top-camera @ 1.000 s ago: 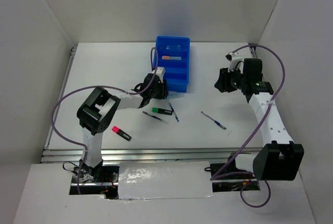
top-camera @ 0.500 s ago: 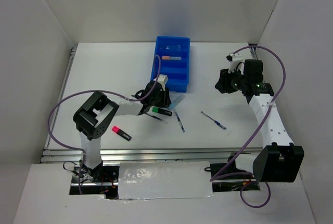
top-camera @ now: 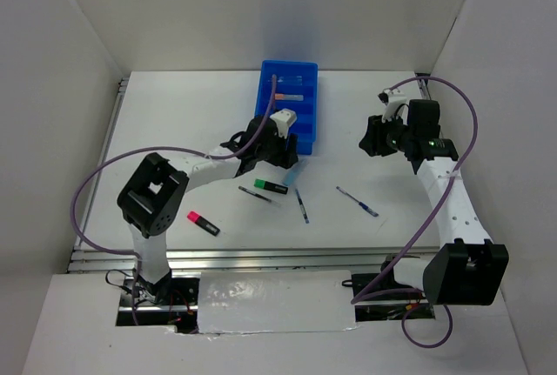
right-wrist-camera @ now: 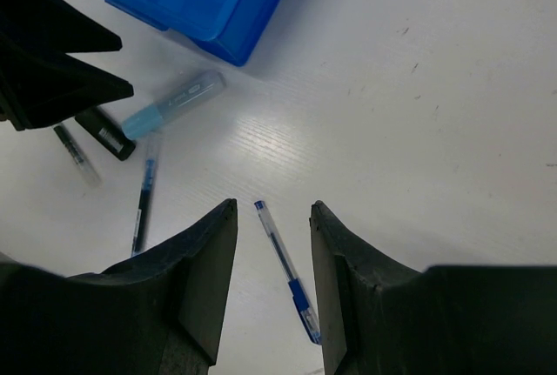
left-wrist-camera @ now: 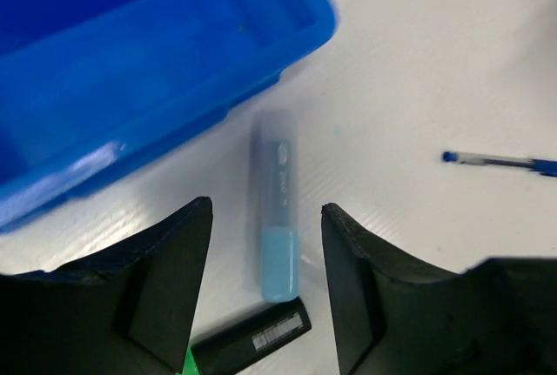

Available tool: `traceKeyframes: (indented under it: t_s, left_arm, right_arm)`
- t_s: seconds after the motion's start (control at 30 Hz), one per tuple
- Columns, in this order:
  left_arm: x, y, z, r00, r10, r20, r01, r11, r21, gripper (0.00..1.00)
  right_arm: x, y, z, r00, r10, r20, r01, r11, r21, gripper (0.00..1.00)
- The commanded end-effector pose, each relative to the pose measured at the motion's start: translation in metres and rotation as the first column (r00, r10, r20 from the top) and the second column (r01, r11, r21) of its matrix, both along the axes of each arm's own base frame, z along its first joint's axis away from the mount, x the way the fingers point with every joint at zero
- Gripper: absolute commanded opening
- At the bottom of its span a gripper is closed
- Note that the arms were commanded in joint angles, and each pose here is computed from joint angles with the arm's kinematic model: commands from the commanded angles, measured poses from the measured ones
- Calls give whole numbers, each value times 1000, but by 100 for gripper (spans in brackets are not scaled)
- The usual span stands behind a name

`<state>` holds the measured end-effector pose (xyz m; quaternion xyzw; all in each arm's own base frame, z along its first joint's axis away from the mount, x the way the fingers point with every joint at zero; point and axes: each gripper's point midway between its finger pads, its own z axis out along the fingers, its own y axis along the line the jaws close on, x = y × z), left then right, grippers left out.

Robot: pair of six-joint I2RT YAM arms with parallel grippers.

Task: Sort the stationery into containers
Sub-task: Grab a piece of stationery with the left arm

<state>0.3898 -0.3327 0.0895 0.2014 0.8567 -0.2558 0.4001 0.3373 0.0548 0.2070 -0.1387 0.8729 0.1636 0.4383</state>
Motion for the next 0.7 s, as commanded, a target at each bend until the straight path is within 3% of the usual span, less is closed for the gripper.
traceKeyframes:
  t_s: [0.0, 0.23, 0.47, 0.67]
  left_arm:
    - [-8, -17, -2, 993, -116, -7, 116, 992, 52, 64]
    - [-15, -18, -27, 991, -114, -67, 123, 983, 138, 64]
    - [-13, -9, -52, 993, -70, -94, 90, 971, 220, 73]
    - [-18, -9, -68, 991, -83, -107, 109, 958, 266, 66]
  right_arm:
    - [0, 1, 9, 999, 16, 44, -16, 1000, -4, 47]
    - [0, -2, 8, 999, 2, 49, -2, 1000, -1, 47]
    - [0, -4, 5, 999, -4, 41, 4, 1000, -1, 47]
    - [2, -5, 5, 999, -5, 40, 5, 1000, -1, 47]
